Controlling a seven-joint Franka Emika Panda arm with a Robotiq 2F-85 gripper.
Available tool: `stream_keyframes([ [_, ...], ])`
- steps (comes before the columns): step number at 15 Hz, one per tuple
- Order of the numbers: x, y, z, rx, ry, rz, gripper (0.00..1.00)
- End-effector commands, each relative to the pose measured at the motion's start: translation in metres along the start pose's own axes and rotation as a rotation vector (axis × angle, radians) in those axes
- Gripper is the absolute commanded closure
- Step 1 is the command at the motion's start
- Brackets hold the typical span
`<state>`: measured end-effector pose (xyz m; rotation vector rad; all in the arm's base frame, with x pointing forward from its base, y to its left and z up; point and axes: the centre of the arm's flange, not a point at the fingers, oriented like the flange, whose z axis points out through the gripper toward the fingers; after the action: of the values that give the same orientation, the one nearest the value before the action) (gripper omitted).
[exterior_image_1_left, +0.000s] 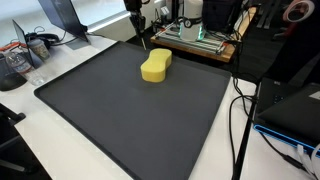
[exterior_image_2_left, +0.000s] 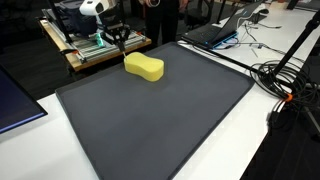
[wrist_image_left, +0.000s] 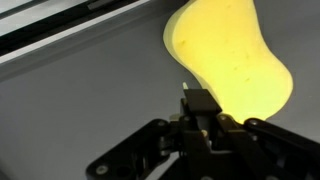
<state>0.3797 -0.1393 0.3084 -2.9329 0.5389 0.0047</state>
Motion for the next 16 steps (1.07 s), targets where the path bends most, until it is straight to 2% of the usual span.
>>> stream_keyframes([
  [1, 0.005, 0.013, 0.015, 0.077, 0.001, 0.009, 0.97],
  [7, -0.014, 0.052, 0.019, 0.163, 0.063, 0.037, 0.97],
  [12, -0.043, 0.091, 0.033, 0.236, 0.099, 0.053, 0.97],
  [16, -0.058, 0.116, 0.019, 0.303, 0.167, 0.063, 0.97],
])
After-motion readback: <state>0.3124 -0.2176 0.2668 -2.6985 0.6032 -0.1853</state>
